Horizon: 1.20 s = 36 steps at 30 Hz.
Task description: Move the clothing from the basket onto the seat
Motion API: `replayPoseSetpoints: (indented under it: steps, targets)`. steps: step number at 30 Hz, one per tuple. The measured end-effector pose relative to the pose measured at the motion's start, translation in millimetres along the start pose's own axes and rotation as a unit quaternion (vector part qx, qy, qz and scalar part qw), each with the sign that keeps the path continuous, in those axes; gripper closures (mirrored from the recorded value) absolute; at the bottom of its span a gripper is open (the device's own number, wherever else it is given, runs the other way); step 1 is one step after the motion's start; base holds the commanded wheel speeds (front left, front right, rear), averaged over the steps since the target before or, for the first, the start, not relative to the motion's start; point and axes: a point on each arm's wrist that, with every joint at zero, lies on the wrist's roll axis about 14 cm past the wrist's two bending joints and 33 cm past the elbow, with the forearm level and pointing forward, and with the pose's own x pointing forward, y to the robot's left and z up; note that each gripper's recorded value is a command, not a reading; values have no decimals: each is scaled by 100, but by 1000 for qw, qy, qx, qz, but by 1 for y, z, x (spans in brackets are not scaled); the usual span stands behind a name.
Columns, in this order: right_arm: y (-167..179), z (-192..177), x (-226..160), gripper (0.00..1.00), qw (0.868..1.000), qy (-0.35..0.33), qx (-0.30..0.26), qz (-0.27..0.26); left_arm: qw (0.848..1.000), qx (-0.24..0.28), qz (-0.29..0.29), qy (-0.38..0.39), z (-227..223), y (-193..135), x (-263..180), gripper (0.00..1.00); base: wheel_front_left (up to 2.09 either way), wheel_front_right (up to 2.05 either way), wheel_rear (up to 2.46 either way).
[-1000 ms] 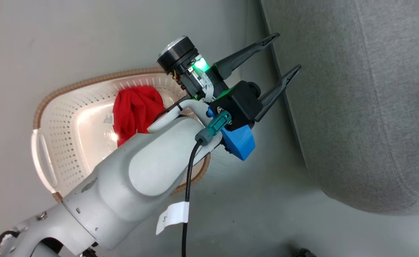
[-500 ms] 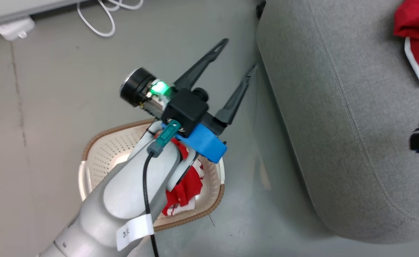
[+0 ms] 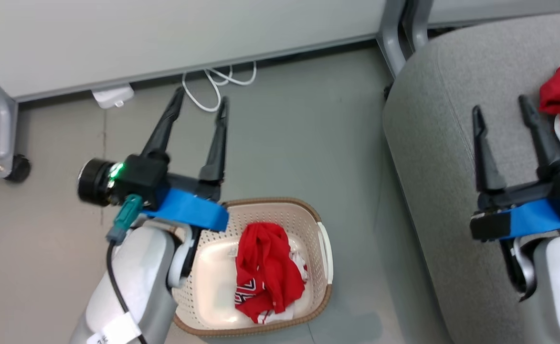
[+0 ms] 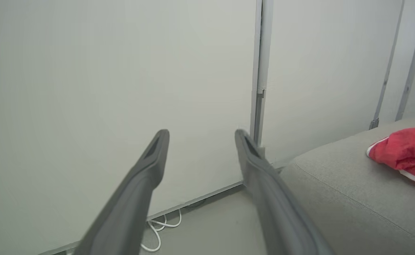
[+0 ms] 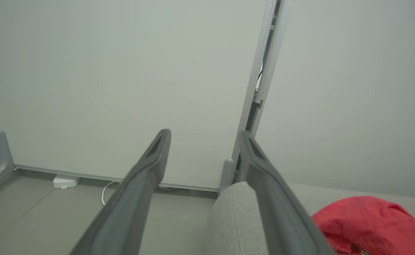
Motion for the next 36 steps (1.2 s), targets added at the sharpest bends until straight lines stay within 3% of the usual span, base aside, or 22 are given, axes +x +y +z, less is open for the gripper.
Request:
replayPoseSetpoints:
  steps: [10, 19, 36]
  targets:
    - [23, 1, -38, 0, 999, 18, 40, 10, 996, 17, 92, 10, 9, 46, -71, 0, 0, 0, 0]
    - [27, -6, -72, 0, 997, 39, 63, -3, 993, 13, 120, 18, 8, 51, -112, 0, 0, 0, 0]
    - [39, -25, -100, 0, 993, 74, 91, -7, 988, 3, 148, 38, -4, 57, -146, 0, 0, 0, 0]
